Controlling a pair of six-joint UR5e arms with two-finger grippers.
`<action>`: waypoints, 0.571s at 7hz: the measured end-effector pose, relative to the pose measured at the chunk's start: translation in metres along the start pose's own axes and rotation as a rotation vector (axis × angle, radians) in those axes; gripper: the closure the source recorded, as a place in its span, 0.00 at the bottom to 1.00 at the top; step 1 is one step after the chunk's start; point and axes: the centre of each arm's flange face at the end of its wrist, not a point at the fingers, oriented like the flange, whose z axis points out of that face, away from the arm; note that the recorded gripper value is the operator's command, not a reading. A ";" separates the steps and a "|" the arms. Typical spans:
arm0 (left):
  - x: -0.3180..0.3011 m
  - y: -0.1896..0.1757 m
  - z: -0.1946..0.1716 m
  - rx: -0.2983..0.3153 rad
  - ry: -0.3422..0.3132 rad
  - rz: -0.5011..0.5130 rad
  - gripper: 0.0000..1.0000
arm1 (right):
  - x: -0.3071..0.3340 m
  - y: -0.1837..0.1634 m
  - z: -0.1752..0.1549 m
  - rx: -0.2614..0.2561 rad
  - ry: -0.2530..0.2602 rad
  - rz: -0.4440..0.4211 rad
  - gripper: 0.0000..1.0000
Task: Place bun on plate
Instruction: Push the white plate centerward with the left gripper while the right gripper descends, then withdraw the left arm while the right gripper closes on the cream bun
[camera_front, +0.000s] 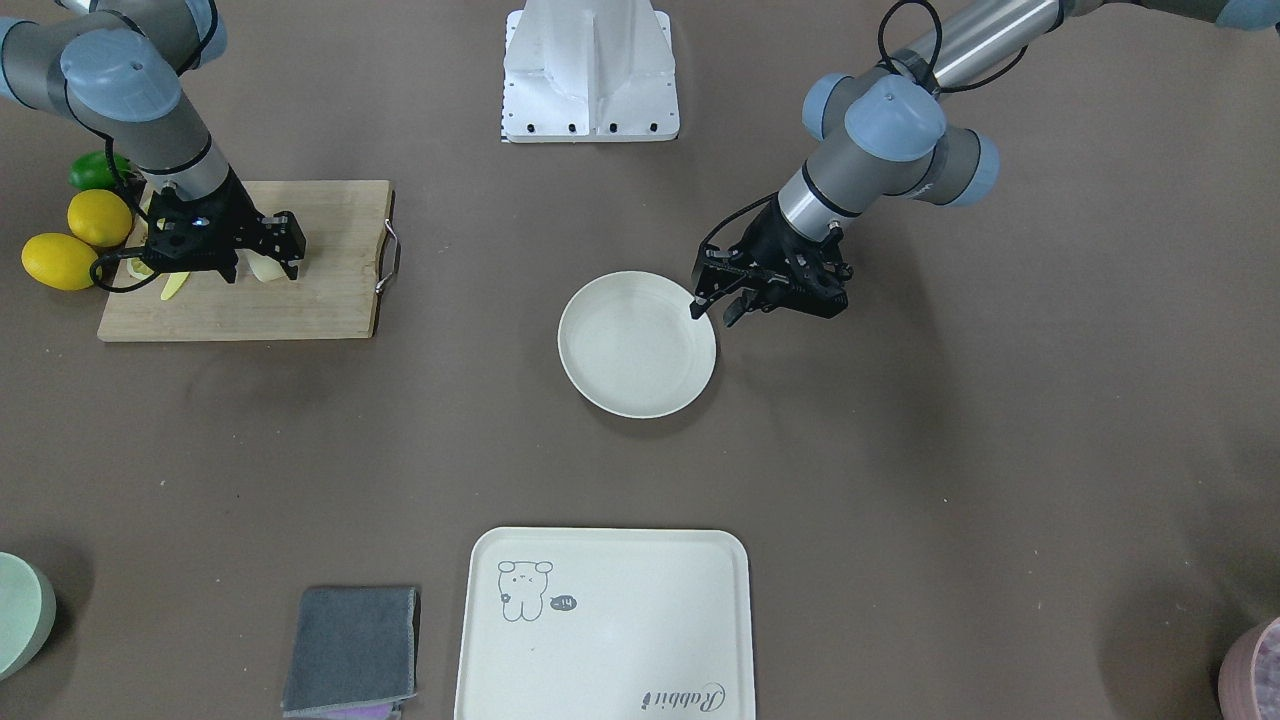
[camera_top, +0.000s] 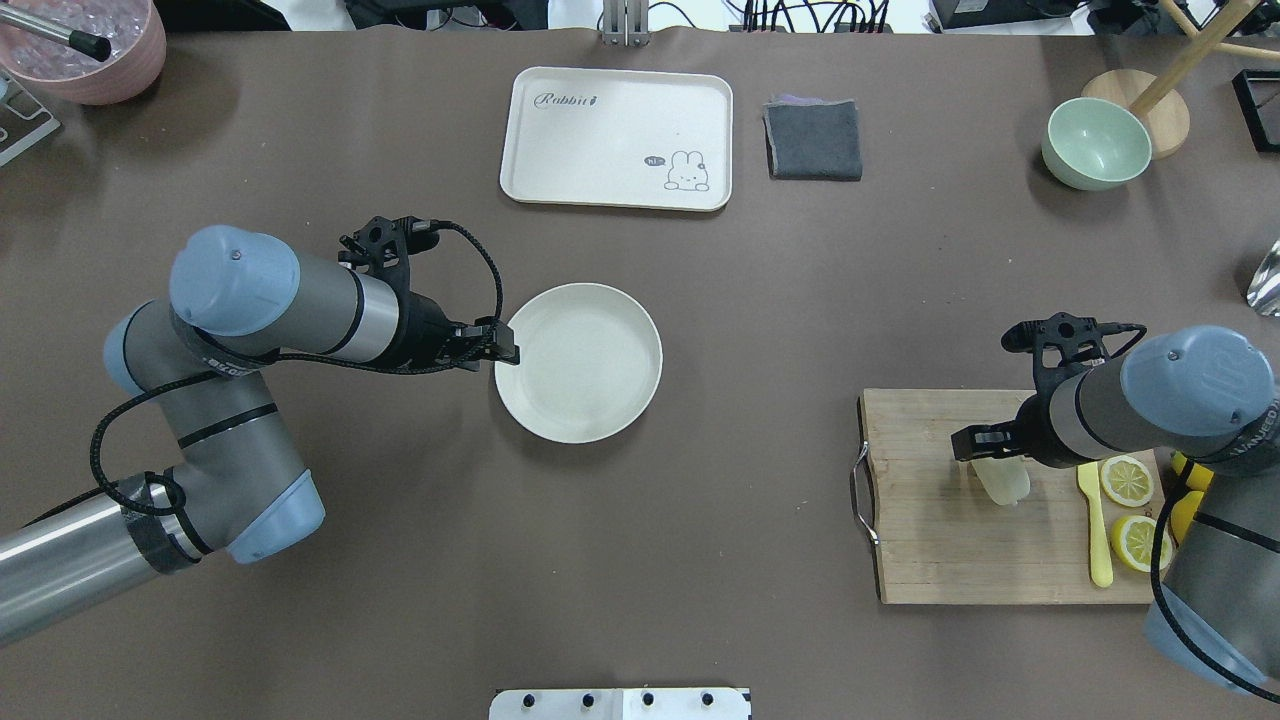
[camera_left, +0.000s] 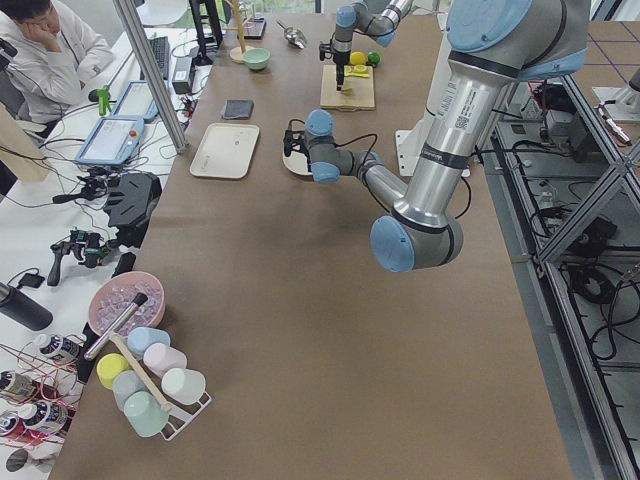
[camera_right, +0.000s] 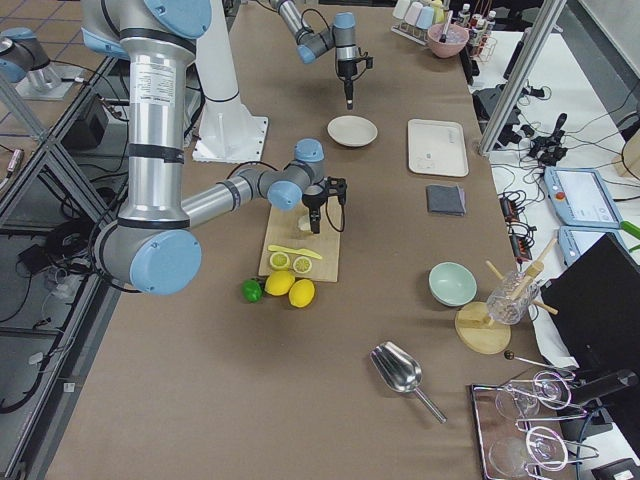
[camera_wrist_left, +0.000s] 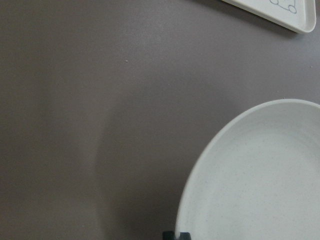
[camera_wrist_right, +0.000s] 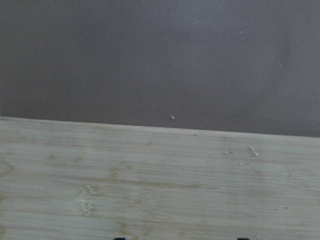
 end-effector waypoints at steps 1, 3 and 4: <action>-0.001 -0.003 -0.002 0.001 -0.003 0.001 0.02 | 0.000 0.003 -0.007 0.002 -0.007 -0.002 0.82; -0.017 -0.035 -0.023 -0.001 -0.048 0.015 0.02 | 0.001 0.012 -0.016 -0.007 -0.013 -0.005 0.82; -0.043 -0.072 -0.054 -0.001 -0.089 0.050 0.02 | 0.000 0.015 -0.017 -0.010 -0.016 -0.007 0.82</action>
